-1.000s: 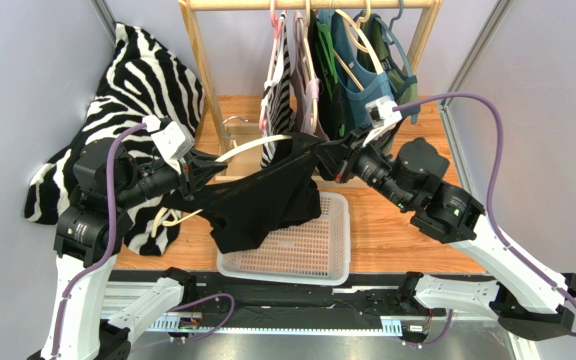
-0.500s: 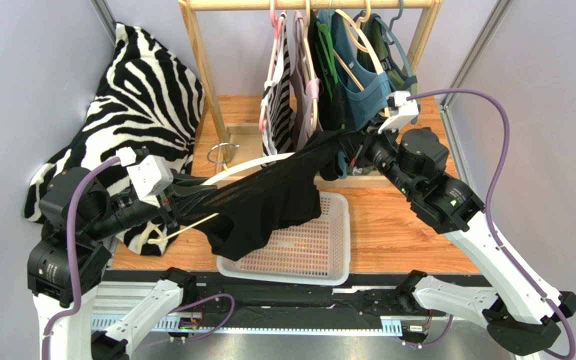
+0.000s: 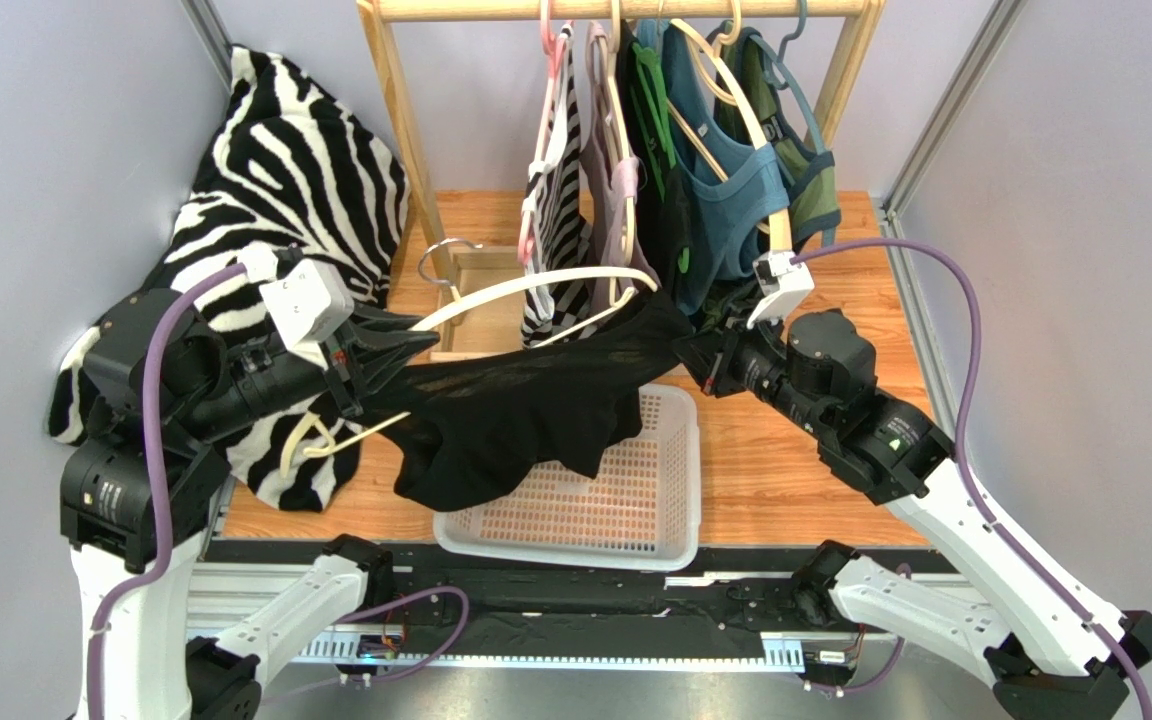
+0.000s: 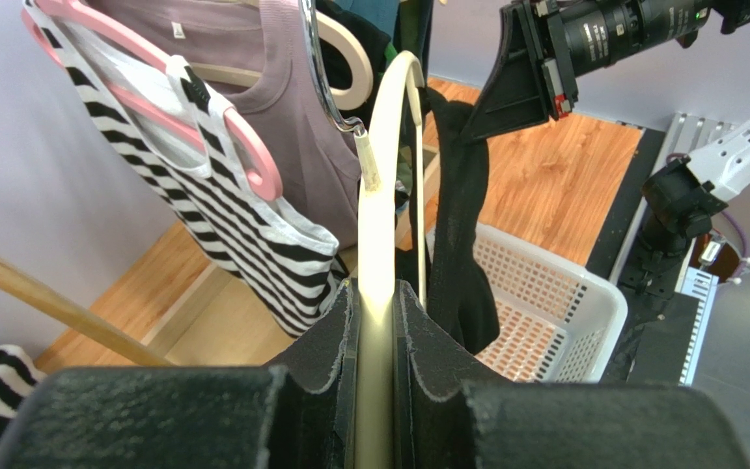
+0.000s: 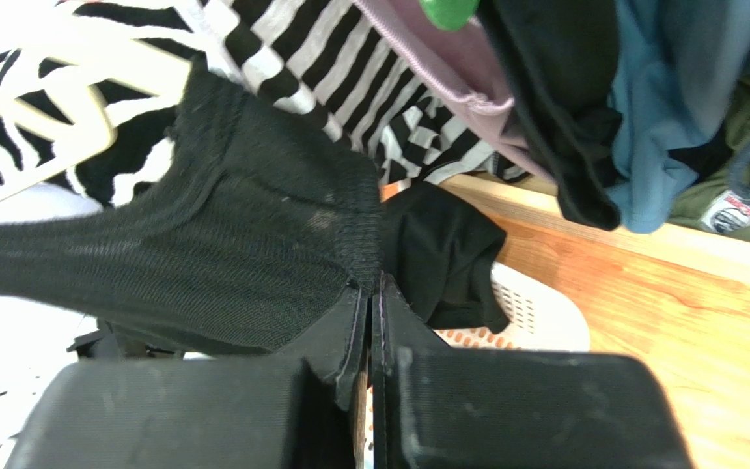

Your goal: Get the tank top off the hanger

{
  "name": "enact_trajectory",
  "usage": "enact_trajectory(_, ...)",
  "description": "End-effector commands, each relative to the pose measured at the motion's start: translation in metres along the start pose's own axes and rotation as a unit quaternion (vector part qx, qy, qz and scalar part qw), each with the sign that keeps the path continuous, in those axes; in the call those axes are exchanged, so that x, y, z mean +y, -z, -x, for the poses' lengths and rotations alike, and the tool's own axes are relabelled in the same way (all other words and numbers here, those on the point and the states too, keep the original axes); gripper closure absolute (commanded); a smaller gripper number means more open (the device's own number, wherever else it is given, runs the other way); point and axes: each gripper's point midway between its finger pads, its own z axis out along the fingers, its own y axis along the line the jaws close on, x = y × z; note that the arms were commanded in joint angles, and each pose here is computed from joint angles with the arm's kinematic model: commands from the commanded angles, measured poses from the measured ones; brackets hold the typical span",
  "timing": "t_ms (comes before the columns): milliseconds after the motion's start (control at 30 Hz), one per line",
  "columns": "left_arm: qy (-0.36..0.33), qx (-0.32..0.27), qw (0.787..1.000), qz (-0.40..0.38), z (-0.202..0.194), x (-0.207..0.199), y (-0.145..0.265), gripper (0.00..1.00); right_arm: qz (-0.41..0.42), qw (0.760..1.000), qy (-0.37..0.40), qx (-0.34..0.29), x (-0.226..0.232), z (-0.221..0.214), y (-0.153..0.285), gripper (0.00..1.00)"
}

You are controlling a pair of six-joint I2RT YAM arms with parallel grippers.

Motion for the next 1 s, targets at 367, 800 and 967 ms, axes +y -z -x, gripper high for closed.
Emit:
enact_trajectory(367, 0.004, -0.091, 0.996, -0.024, 0.065, 0.002, -0.009, 1.0, 0.04, 0.998, 0.029, 0.043, 0.029, -0.022, -0.014, 1.0)
enact_trajectory(800, 0.025, -0.028, 0.998, -0.044, 0.015, 0.008, -0.034, 1.0, 0.103, 0.975, 0.193, 0.042, 0.058, 0.001, 0.042, 0.1)
enact_trajectory(967, 0.021, 0.012, 0.997, -0.069, -0.011, 0.003, -0.044, 1.0, 0.15, 0.956, 0.25, 0.04, 0.076, 0.021, 0.073, 0.09)
